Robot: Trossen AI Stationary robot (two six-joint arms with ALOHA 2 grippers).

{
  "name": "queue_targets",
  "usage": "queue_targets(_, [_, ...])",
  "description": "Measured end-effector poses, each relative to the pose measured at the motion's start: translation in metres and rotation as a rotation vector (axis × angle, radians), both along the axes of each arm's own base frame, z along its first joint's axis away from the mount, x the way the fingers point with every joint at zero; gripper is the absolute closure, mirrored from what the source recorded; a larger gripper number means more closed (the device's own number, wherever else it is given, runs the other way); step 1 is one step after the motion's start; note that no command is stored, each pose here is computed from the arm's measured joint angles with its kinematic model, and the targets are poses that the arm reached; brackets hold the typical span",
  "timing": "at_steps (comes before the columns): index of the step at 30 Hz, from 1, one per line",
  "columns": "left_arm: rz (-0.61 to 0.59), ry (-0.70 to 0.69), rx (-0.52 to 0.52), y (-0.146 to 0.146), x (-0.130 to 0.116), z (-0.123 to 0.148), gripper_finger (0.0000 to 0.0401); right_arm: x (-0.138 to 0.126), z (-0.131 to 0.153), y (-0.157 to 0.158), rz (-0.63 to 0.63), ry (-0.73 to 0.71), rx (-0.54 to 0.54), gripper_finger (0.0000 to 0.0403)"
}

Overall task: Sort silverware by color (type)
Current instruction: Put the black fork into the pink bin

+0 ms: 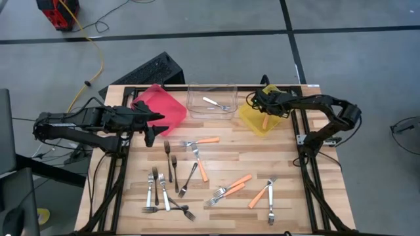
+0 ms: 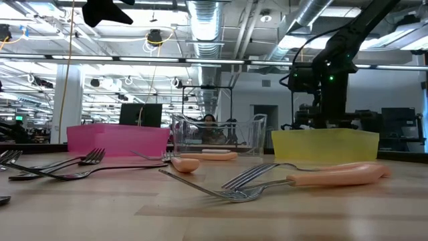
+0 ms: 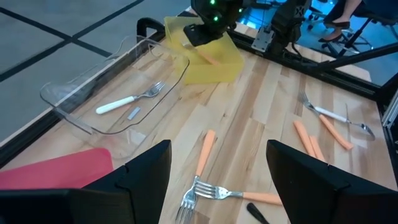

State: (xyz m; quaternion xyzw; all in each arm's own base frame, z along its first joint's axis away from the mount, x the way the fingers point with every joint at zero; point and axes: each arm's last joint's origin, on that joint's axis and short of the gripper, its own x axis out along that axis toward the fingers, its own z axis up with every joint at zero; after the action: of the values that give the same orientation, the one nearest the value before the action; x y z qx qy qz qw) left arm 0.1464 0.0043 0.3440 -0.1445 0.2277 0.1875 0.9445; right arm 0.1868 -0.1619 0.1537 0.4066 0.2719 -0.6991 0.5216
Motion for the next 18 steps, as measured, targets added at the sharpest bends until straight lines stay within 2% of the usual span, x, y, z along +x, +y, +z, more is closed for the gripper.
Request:
queue_targets(5, [-0.003, 0.016, -0.005, 0.0, -0.001, -0.001, 0.0154, 0.001, 0.001, 0.0, 0.014, -0.018, -0.001, 0.0251])
queue_targets(8, [-0.03, 0.019, -0.012, -0.001, -0.001, -0.002, 0.0154, 0.003, 0.012, -0.003, 0.085, -0.041, -0.023, 0.0233])
queue_targets(14, [-0.089, 0.069, -0.014, -0.002, 0.0, -0.006, 0.0154, 0.005, 0.06, -0.011, 0.276, -0.054, -0.136, 0.0214])
queue_targets(18, [-0.131, 0.099, -0.039, -0.004, 0.004, -0.009, 0.0154, 0.006, 0.098, -0.011, 0.469, -0.04, -0.244, 0.0215])
